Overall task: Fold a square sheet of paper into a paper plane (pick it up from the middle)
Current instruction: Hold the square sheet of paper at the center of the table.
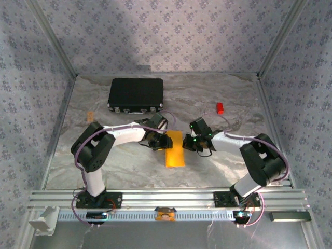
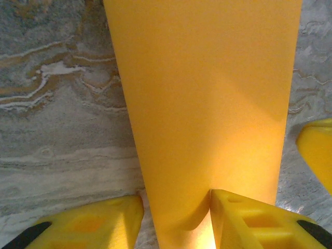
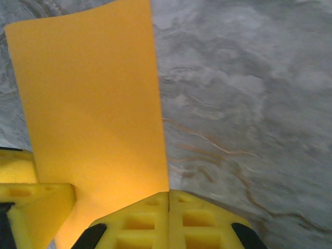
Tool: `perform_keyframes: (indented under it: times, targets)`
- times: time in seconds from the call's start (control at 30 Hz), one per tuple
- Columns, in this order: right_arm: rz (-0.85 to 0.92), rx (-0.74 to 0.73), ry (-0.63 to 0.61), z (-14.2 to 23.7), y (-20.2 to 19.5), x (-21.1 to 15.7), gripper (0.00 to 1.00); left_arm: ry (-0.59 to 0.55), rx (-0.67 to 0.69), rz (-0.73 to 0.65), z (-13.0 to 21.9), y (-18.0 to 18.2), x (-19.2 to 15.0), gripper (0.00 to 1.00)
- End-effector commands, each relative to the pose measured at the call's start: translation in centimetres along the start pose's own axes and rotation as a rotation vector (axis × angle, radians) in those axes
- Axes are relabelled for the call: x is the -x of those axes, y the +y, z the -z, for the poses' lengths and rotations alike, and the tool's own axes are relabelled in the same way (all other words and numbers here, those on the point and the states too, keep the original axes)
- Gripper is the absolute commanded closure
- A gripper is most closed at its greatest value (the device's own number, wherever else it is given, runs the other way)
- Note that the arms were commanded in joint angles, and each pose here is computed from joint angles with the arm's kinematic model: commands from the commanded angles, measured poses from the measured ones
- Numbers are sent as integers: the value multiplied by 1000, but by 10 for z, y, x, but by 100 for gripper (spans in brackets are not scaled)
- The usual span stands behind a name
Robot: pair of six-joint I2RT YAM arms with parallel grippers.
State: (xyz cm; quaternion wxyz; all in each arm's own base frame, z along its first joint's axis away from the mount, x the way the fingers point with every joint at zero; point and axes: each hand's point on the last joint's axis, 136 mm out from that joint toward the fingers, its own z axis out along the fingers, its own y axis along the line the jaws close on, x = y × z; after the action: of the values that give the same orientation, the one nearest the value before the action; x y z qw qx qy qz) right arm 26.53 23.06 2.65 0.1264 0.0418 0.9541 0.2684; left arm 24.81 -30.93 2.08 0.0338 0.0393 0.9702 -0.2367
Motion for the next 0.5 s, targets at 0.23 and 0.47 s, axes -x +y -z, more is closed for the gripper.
perform_keyframes:
  times: [0.23, 0.47]
  targets:
    - [58, 45, 47, -14, 28, 1, 100, 37, 176, 16, -26, 52, -12, 58]
    - [27, 16, 101, -25, 8, -18, 100, 41, 181, 16, -26, 53, -13, 58]
